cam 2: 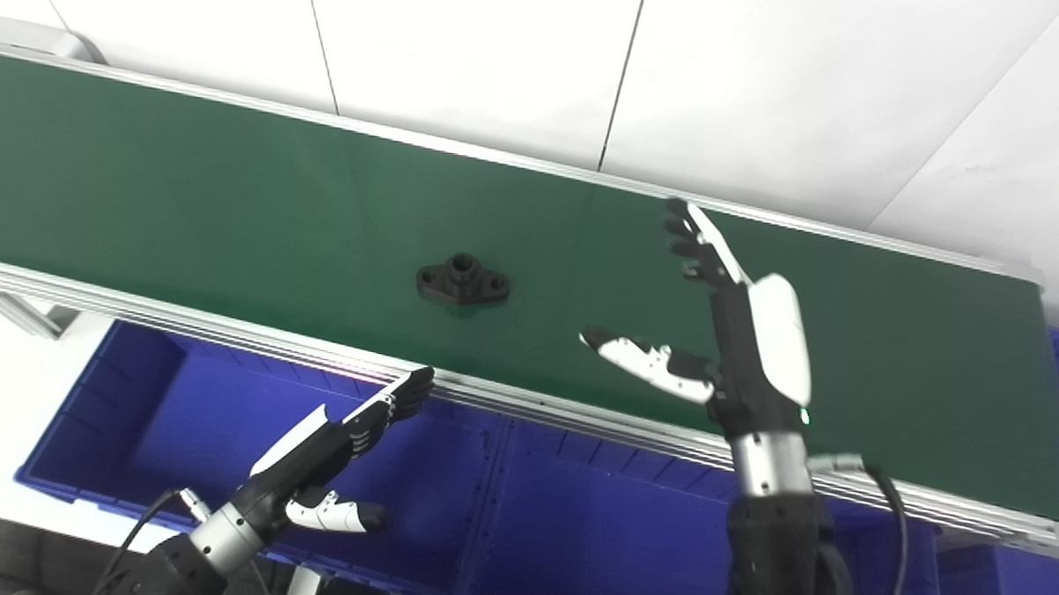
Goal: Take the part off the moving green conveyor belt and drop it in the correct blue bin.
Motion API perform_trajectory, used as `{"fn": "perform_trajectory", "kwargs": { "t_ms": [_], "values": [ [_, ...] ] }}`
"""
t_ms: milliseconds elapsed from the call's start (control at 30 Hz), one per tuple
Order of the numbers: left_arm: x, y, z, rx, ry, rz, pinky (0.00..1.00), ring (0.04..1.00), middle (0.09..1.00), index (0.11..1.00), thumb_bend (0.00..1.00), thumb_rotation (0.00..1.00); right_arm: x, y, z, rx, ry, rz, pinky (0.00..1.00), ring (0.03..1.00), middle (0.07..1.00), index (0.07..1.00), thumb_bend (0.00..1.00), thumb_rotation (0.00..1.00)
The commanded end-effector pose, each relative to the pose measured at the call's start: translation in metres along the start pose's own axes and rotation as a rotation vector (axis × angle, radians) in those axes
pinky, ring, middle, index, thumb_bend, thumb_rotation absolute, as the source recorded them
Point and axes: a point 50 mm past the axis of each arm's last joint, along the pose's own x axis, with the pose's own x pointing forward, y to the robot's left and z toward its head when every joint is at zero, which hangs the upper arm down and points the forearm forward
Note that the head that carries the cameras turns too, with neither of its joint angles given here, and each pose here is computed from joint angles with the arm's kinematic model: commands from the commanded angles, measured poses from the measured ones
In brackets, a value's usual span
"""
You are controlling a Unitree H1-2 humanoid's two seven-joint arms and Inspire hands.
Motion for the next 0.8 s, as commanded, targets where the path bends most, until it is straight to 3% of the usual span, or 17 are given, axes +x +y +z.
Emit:
{"fn": "perform_trajectory", "kwargs": {
  "t_ms": [0, 300, 767],
  "values": [
    [0.003, 0.004, 0.009, 0.024, -0.060, 0.005, 0.98, 1.000, 1.000, 1.000, 0.82, 0.64, 0.012, -0.004, 0.006, -0.026, -0.015, 0.010, 0.73, 0.801, 0.844, 0.894, 0.76, 0.39],
    [0.003, 0.005, 0.008, 0.039, -0.055, 0.003, 0.99, 1.000, 1.000, 1.000, 0.84, 0.66, 0.049, 0.001, 0.004, -0.128, 0.007, 0.119, 0.70, 0.793, 0.850, 0.897, 0.77, 0.39],
    [0.001, 0.005, 0.008, 0.047, -0.049, -0.002, 1.00, 1.000, 1.000, 1.000, 0.87, 0.68, 0.097, 0.027, -0.011, -0.281, 0.010, 0.296, 0.71, 0.792, 0.846, 0.885, 0.80, 0.35]
  ]
}}
